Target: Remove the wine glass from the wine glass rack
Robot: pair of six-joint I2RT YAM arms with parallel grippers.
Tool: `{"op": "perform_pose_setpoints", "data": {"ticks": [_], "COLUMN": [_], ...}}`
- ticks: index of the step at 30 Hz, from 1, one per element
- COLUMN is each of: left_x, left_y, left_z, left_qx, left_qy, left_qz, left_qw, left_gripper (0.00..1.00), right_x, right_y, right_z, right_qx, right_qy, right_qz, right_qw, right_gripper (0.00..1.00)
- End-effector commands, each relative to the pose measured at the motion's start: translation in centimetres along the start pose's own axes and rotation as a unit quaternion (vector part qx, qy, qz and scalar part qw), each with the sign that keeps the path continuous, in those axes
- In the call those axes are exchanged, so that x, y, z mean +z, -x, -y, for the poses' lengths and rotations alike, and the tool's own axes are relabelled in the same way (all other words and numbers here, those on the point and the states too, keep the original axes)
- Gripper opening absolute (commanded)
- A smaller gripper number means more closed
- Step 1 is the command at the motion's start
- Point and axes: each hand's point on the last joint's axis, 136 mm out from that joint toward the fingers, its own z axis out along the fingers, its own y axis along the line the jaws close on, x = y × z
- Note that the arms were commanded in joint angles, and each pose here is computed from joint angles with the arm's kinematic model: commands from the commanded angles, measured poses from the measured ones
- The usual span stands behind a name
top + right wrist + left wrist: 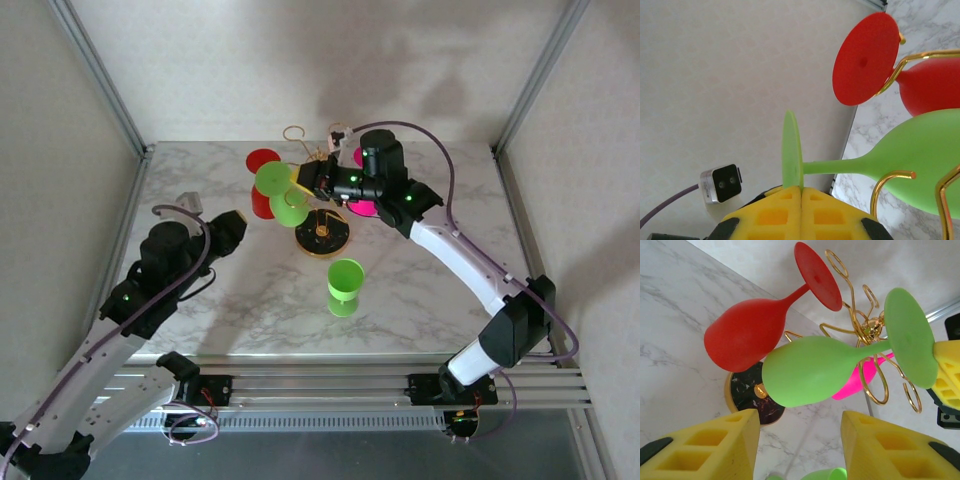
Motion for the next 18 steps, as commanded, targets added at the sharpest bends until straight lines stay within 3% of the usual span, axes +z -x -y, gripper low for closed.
{"op": "perform_pose_setpoints", "data": {"ticks": [1,18], "left_x": [-1.0,-3.9], "left_y": [1.0,1.6], "left_z": [-0.4,-2.6], "left_qx": [-0.010,-0.041], "left_qy": [0.015,0.067], "left_qz": [0.019,0.037], "left_qw": [1.000,0.996], "left_gripper": [0.47,0.50], "right_x": [0.2,0.1], "right_y": [-0.4,-4.2], "right_z": [-1.3,-2.0], "right_qx": [-0.018,-0.038], "right_qy": [0.015,0.017], "right_qz": [-0.012,-0.058], "right_qw": [1.000,0.997], "right_gripper": [0.00,0.00]}}
